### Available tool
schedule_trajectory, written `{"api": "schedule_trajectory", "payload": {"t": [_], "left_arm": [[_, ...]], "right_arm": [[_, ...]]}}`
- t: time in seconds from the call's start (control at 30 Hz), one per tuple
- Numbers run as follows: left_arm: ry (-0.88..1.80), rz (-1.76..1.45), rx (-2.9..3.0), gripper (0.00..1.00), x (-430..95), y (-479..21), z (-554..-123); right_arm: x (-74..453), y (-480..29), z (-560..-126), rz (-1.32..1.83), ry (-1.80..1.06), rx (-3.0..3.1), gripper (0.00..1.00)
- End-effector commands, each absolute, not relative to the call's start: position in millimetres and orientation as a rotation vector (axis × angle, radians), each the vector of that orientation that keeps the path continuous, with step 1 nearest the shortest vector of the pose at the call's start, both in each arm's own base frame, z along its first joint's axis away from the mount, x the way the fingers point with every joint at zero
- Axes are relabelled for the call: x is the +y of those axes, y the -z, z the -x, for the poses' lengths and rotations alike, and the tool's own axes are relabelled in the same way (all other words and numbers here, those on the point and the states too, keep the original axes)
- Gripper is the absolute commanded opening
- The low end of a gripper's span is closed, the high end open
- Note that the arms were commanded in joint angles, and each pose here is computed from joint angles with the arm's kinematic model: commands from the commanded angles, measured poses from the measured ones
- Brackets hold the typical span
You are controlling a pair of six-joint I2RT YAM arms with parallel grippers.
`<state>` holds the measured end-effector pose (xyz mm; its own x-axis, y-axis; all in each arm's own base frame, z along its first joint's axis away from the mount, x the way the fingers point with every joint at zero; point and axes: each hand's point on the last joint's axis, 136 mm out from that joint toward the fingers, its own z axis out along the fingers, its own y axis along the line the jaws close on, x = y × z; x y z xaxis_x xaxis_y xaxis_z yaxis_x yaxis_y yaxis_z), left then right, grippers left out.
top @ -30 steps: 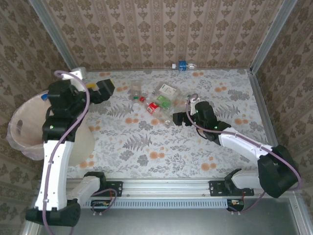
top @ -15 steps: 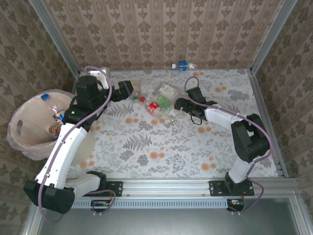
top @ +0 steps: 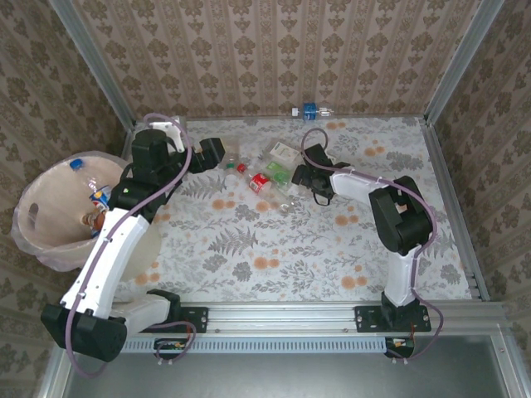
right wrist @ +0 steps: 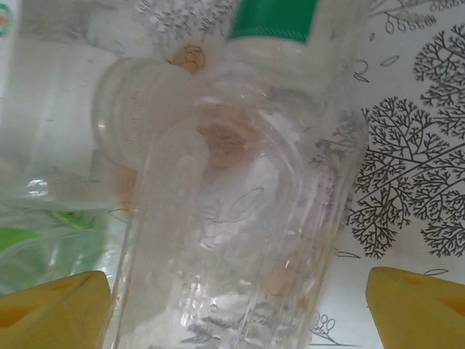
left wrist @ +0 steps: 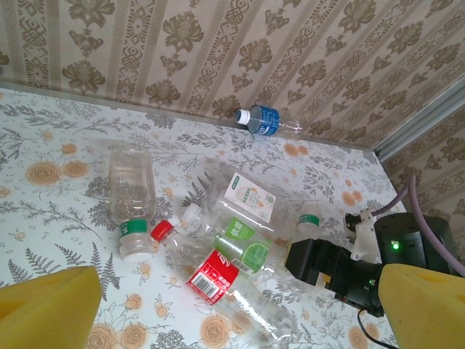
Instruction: Put the plastic bottles in the bin
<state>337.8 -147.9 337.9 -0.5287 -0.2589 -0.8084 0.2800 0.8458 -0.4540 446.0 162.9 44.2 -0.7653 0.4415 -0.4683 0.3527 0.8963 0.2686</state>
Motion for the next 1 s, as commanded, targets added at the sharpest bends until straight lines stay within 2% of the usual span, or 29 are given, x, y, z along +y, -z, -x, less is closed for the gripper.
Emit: {"api": "schedule_trajectory", "payload": {"t": [0.0, 0.27, 0.43, 0.67, 0.83, 0.97], "left_arm": [[0.664, -0.034, 2.028, 1.00, -150, -333, -341], [0.696, -0.028, 2.035, 1.00, -154, -330, -343], [0.736, -0.031, 2.037, 1.00, -160, -326, -343], [0.860, -0.055, 2.029, 1.00, -183, -324, -349], [0.880, -0.184, 2.026, 1.00, -223, -320, -348], [1.018, -0.298, 2.023, 1.00, -268, -316, -342]], "right_arm": [[145, -40, -434, -0.599, -0.100, 2.542, 0.87], [127, -36, -417, -0.493, -0.092, 2.533, 0.67], [122, -53, -410, -0.390, -0.131, 2.476, 0.58], [124, -91, -385, -0.228, -0.244, 2.361, 0.49], [127, -124, -364, -0.208, -0.372, 2.252, 0.45], [138, -153, -350, -0.154, -0.515, 2.140, 0.43]]}}
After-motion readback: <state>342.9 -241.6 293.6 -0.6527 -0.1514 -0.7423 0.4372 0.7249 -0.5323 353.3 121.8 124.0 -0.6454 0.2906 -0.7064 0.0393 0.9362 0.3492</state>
